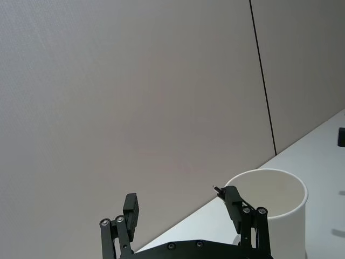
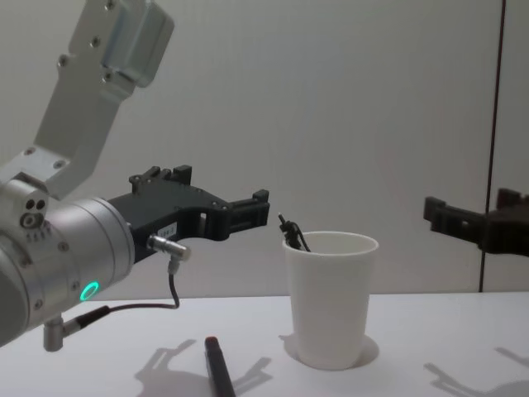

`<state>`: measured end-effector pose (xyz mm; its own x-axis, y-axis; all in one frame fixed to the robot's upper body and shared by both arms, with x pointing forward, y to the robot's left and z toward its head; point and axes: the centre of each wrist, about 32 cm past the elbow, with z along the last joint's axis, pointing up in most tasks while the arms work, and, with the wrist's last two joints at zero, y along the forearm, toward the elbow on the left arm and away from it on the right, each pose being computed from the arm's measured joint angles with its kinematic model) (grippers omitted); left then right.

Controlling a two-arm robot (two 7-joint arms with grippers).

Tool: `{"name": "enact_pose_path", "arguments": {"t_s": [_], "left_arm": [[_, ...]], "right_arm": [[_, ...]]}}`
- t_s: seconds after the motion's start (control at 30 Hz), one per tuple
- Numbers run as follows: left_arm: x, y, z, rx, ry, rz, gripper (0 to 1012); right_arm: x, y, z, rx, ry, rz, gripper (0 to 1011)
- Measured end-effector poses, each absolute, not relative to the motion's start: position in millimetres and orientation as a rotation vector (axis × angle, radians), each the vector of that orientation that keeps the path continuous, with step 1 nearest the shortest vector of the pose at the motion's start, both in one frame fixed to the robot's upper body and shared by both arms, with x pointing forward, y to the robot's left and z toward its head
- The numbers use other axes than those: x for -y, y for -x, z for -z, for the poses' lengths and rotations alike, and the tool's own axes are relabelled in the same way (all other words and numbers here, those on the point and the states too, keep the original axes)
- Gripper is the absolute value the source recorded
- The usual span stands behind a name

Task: Place the pen into the pen holder.

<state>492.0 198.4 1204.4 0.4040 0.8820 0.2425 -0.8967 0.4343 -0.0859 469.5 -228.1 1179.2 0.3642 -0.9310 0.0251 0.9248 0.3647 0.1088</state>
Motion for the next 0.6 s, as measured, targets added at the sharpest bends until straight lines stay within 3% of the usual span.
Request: {"name": "enact_pose_path", "arguments": {"t_s": [0.23,0.6], "left_arm": [[-198.4,-492.0,-1204.4,0.268,-0.061,-1.124,1001],[-198.4,-492.0,-1204.4,0.268,-0.061,-1.124,1001]], "right_arm": [[235.1,-450.4,-1186.2,0.078,-0.041,1.221,1001],[237.4,-443.5,-1188.7,0.074,-0.026,1.231,1001]]}}
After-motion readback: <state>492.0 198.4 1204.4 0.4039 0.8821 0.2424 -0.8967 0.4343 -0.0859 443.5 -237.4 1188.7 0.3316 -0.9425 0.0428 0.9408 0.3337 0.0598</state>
